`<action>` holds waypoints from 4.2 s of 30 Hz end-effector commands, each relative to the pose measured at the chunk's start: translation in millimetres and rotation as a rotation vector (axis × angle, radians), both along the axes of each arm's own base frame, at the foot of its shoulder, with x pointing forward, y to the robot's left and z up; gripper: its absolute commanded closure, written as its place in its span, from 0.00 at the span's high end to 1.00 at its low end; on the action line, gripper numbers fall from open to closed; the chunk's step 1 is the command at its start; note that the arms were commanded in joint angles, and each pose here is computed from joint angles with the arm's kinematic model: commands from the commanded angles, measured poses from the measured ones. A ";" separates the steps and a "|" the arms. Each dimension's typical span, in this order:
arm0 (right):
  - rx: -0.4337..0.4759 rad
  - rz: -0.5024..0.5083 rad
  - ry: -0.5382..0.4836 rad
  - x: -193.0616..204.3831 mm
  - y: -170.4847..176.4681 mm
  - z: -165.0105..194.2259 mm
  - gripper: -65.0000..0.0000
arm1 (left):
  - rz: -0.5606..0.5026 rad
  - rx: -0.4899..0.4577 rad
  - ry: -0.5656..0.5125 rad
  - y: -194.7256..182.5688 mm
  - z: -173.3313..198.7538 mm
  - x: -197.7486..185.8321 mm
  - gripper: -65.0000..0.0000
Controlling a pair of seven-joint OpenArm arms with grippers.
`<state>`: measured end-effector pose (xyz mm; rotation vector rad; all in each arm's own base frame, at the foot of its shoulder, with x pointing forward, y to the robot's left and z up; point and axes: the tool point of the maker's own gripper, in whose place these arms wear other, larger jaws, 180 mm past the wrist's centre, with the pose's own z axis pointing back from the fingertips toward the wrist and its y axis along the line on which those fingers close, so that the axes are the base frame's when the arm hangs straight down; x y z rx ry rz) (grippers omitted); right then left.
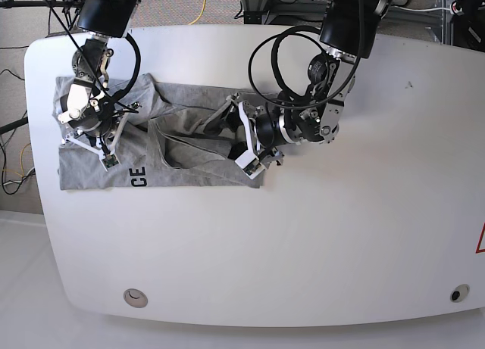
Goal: Fold the T-shirt properly
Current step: 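Lay the folded shirt end down over the middle with the left gripper, then open the left gripper and release the folded shirt end, then release the shirt with the right gripper and regrasp both shirt sides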
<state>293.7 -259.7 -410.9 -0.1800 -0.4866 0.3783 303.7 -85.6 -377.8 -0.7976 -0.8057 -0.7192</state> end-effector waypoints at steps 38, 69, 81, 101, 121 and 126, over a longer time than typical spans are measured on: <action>-0.014 -0.001 -0.034 7.8 -5.4 10.6 0.00 | -0.162 -0.133 -0.060 -85.2 48.5 -21.7 0.00; -0.014 -0.001 -0.038 9.3 -5.4 12.0 0.00 | -0.300 -0.091 -0.003 -110.8 25.8 -67.6 0.00; -0.016 -0.001 -0.040 9.9 -6.0 12.6 0.00 | -0.266 -0.107 -0.019 -105.4 33.5 -57.1 0.44; -0.015 -0.002 -0.037 9.0 -6.0 11.7 0.00 | -0.169 -0.167 -0.164 -87.1 84.0 -17.0 0.81; -0.016 -0.001 -0.040 9.9 -6.0 12.6 0.00 | 0.040 -0.125 0.051 -22.3 -8.1 21.2 0.42; -0.016 -0.004 -0.045 11.4 -6.3 14.1 0.00 | 0.061 -0.119 0.115 -18.8 -30.9 16.5 0.28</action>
